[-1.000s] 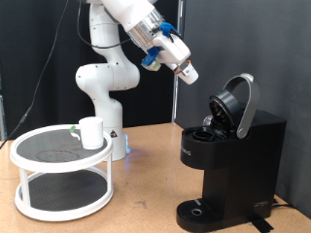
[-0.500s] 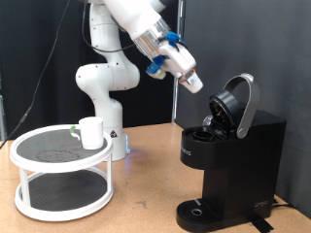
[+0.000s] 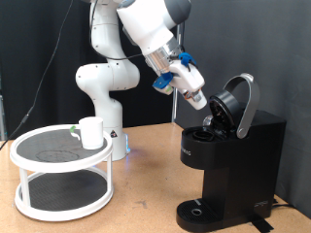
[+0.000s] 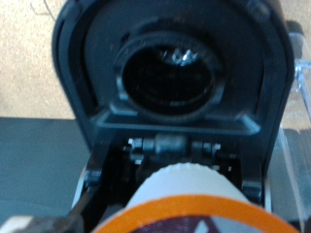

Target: Make a cup of coffee with the keurig machine

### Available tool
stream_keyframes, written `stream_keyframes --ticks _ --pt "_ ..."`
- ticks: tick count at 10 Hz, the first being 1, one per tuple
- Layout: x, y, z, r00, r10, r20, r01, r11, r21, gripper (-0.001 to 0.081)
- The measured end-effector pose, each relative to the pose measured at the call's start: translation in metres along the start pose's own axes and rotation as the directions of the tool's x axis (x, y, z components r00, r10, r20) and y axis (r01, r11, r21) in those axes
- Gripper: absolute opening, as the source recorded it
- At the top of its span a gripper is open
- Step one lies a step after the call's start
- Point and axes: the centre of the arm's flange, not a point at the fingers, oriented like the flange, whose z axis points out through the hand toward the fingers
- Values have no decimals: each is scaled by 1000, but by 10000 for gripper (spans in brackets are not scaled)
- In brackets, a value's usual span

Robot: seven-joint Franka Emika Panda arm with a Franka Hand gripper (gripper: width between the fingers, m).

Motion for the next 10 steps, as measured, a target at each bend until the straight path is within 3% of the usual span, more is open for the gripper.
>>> stream_keyframes --ticks 5,10 --pt "13 -14 20 1000 5 10 -6 997 72 398" --pt "10 -15 53 1000 -3 -21 5 996 87 398"
